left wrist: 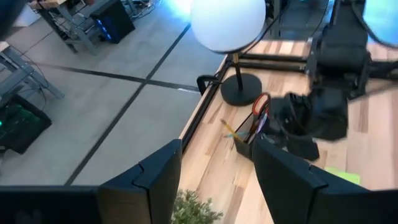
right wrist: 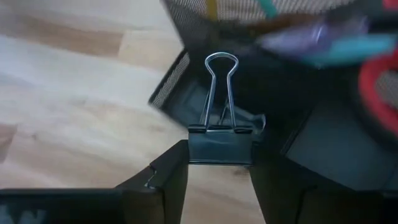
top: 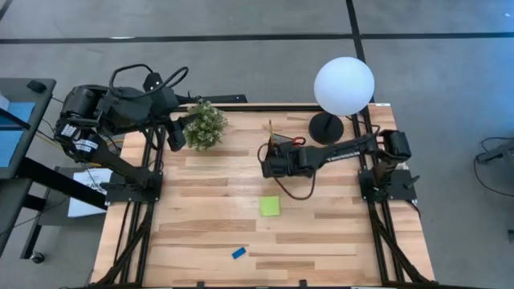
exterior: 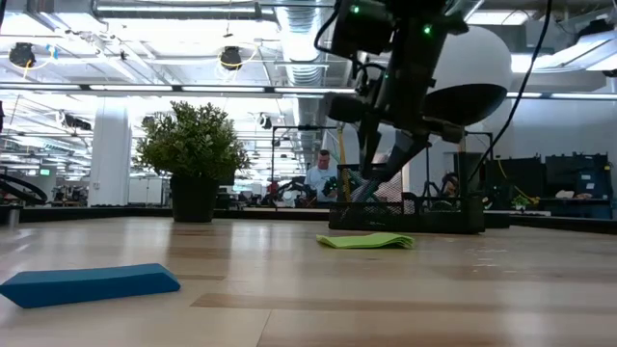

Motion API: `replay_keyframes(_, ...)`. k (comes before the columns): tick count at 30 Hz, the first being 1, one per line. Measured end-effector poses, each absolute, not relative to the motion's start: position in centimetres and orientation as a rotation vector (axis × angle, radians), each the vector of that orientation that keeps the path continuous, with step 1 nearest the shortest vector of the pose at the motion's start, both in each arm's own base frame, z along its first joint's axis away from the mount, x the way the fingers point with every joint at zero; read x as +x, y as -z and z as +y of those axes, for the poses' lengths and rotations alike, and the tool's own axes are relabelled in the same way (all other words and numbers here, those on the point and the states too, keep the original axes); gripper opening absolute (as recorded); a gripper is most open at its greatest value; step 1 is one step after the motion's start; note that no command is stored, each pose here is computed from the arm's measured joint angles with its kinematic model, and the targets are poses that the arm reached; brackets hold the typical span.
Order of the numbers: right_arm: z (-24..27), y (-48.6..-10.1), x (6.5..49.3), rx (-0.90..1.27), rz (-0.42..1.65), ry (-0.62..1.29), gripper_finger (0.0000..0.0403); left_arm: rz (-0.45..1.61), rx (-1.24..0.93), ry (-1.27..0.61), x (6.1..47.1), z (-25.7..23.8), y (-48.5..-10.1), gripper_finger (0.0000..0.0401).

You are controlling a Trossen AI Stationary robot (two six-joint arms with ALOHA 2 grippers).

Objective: Pick and place office supplies into organizer
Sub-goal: Put the binder clip into the black desk organizer, then put the green sticky note into the black desk organizer

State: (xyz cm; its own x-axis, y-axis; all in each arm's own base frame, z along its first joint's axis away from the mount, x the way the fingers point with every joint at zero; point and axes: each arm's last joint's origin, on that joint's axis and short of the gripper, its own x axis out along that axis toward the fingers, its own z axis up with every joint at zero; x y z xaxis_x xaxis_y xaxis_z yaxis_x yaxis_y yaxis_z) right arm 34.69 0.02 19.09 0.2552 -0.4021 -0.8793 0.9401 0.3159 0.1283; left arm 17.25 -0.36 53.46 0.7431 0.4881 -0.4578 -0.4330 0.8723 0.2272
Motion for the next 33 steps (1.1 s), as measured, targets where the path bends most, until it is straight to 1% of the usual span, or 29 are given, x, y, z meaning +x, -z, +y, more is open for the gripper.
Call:
replay_keyframes(6,-1.6,-19.1,34.7,0.738,0.888,1.04,0.0166,0.564,0.101,-0.506,17.1,-0.4,-53.2,0.0194)
replay_keyframes(10,-2.4,-19.0,34.6,0.793,0.948,0.995,0.0177,0.571,0.097,-0.493,17.0,-0.4,-53.1,0.0194)
replay_keyframes(14,-2.4,-19.0,34.6,0.742,0.966,0.972,0.0194,0.57,0.093,-0.494,17.0,-0.4,-53.1,0.0194)
replay_keyframes(20,-1.6,-19.0,34.7,0.762,1.002,0.919,0.021,0.572,0.098,-0.492,17.0,-0.4,-53.1,0.0194)
replay_keyframes(24,0.4,-19.4,34.7,0.779,1.086,0.766,0.0206,0.572,0.096,-0.493,17.0,-0.4,-53.1,0.0194)
replay_keyframes(26,1.8,-20.2,35.0,0.766,1.088,0.687,0.02,0.573,0.093,-0.494,17.0,-0.4,-53.1,0.0194)
replay_keyframes(30,5.3,-21.2,35.2,0.692,1.083,0.553,0.0186,0.575,0.094,-0.494,17.0,-0.4,-53.1,0.0194)
replay_keyframes(33,7.8,-21.1,35.0,0.565,1.104,0.425,0.0179,0.575,0.094,-0.494,17.0,-0.4,-53.1,0.0194)
